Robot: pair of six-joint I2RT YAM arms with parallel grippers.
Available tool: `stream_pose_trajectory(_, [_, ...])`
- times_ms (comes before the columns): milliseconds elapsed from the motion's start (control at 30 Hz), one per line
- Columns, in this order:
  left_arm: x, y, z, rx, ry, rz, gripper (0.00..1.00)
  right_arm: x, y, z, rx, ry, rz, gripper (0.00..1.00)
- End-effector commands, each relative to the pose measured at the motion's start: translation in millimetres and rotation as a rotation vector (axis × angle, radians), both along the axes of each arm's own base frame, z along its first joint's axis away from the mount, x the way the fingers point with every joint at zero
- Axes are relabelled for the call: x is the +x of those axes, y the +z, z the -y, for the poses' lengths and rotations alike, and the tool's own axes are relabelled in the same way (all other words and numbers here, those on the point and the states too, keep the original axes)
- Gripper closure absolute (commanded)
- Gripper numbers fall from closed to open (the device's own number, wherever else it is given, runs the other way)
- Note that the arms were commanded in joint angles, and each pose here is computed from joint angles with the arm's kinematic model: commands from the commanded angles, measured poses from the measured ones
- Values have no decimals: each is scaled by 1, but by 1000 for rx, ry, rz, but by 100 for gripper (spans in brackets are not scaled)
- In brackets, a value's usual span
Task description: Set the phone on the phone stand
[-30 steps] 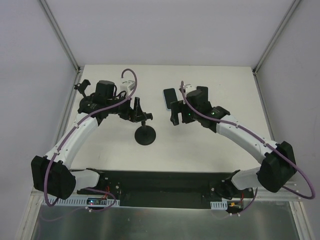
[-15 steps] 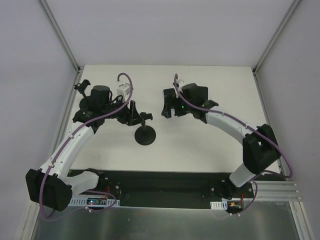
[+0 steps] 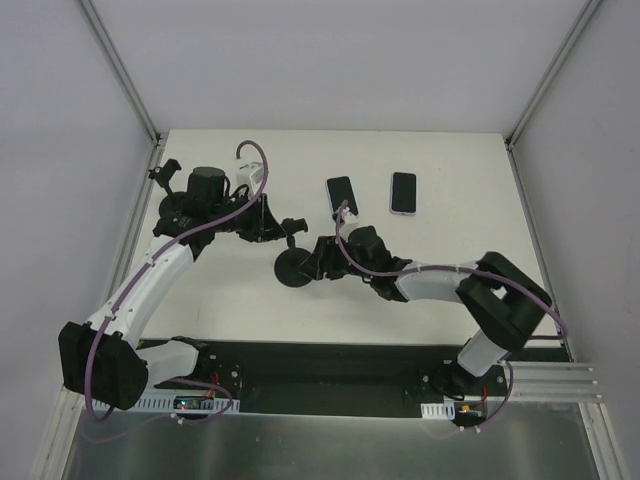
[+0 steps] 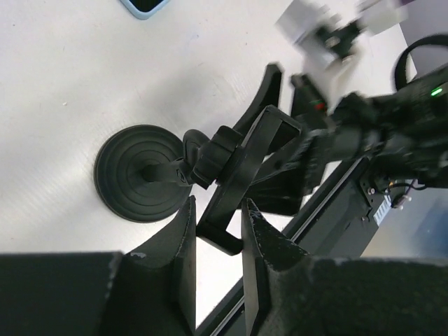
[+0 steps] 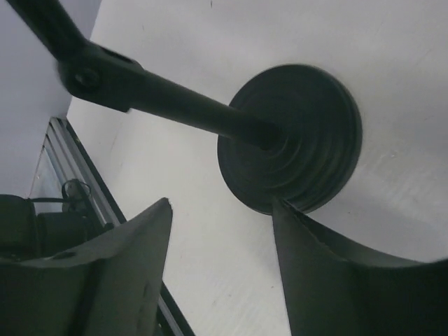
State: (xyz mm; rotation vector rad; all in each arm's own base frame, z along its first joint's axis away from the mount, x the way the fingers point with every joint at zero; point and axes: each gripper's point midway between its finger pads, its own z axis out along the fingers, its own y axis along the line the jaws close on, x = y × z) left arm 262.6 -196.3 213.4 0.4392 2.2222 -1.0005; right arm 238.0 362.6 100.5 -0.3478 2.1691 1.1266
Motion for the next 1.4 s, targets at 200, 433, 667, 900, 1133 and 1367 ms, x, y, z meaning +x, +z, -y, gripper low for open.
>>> stream_pose_trajectory(200, [19,-15,-11,34,243,-115,100,-6,7,-70,240,30,-43,84])
stream_pose_trajectory(433, [17,-20,-4,22,277,-140,100,0,-28,-58,156,-66,-98,90])
stream_pose_trajectory(667, [11,-28,6,30,197,-152,100,8,-69,-30,103,-143,-201,88])
stream_pose_trajectory(900, [-2,-31,23,8,17,-189,100,14,-85,1,84,-170,-252,85])
stream_pose_trajectory(1133, [2,-31,10,80,51,-128,84,19,-78,8,46,-106,-238,81])
stream_pose_trajectory(1367, [7,-19,-6,122,122,-48,44,21,-55,38,-73,-75,-128,72])
